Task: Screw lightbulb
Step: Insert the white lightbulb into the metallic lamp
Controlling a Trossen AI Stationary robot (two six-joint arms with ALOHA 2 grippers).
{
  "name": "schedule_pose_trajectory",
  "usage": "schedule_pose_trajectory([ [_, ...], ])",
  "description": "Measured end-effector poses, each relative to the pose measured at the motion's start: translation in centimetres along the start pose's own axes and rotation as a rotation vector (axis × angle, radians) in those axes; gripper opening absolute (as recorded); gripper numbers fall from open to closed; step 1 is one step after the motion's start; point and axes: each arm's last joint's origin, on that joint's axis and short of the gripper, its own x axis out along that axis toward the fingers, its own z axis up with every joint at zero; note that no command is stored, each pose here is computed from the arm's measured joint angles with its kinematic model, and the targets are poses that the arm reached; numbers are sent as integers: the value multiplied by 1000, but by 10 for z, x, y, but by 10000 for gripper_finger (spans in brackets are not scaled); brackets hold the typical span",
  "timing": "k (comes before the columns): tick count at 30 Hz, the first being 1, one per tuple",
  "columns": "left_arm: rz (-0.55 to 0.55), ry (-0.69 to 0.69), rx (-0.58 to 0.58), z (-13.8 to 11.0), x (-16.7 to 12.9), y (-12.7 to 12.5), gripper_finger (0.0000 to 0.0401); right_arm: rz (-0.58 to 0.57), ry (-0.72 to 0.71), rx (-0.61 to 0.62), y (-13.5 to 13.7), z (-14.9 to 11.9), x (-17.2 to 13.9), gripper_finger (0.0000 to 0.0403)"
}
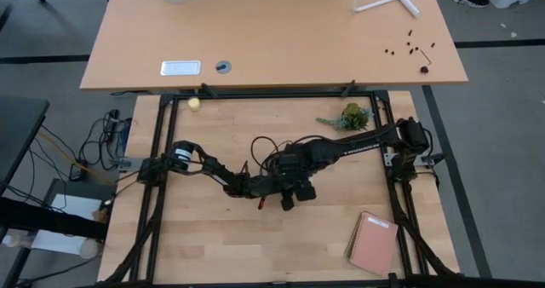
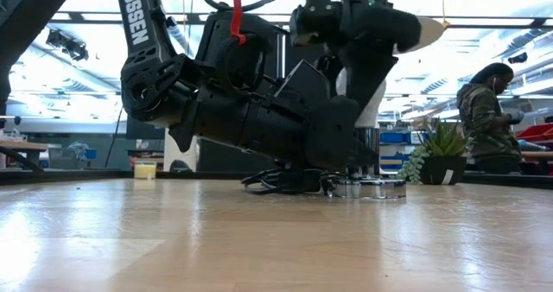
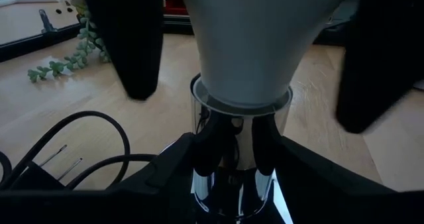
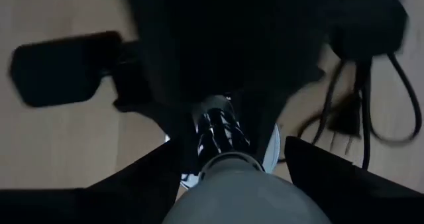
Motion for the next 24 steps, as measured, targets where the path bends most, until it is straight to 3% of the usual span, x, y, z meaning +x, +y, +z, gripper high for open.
schedule_pose_trajectory([
  [6, 0, 0, -1, 0, 0, 0, 198, -12, 5, 250, -6, -1, 0, 252],
  [14, 1, 2, 0, 0, 0, -1, 198, -33, 10, 665, -10, -2, 1, 282],
  [18, 2, 3, 1, 0, 0, -1, 198, -39, 4, 695, -11, -2, 1, 282],
  [24, 6, 2, 0, 0, -1, -1, 198, -36, -8, 633, -12, 3, -10, 301],
])
